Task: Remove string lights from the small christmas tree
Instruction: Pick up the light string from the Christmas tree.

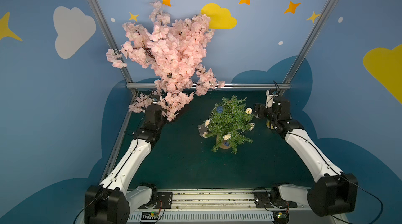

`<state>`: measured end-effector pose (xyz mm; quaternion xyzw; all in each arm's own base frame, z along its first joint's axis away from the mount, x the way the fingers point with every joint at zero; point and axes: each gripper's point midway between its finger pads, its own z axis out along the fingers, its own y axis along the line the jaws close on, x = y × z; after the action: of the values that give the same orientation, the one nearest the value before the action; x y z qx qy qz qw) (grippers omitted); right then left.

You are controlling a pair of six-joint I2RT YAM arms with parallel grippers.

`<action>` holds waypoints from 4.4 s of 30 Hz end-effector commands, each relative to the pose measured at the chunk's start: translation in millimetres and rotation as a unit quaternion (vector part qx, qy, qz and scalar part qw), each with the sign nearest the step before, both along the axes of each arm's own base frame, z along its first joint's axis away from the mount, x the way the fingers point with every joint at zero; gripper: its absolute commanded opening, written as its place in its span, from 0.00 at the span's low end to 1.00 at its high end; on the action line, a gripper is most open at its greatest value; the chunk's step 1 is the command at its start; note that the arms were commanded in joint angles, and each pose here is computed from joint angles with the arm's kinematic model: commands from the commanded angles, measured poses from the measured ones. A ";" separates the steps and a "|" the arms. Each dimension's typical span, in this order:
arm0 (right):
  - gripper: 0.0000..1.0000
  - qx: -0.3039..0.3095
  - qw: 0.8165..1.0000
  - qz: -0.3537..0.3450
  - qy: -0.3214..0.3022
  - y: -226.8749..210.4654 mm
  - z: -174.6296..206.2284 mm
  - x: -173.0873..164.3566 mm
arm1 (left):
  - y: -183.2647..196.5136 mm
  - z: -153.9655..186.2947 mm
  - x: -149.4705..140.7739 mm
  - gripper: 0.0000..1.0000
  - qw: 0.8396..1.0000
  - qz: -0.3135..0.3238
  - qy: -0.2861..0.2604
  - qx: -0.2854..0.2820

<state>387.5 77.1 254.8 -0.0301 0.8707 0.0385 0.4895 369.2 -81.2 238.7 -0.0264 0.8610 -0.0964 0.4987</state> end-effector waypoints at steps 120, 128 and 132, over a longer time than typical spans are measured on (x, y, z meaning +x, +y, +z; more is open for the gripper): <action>0.80 0.072 0.966 0.240 0.062 91.5 90.6 -155.6 | -246.1 148.7 -14.5 0.29 0.941 -0.338 -0.001 0.010; 0.81 0.064 0.966 0.244 0.060 88.3 89.6 -160.4 | -247.7 155.0 -1.7 0.29 0.941 -0.338 0.015 -0.002; 0.81 0.062 0.965 0.247 0.060 88.1 90.4 -162.2 | -252.7 161.6 7.2 0.30 0.933 -0.358 0.026 -0.022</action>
<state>230.9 167.5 350.3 -0.2030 0.8568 0.2204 0.4197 375.5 -333.6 397.8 0.2651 0.8225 -0.2684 0.4256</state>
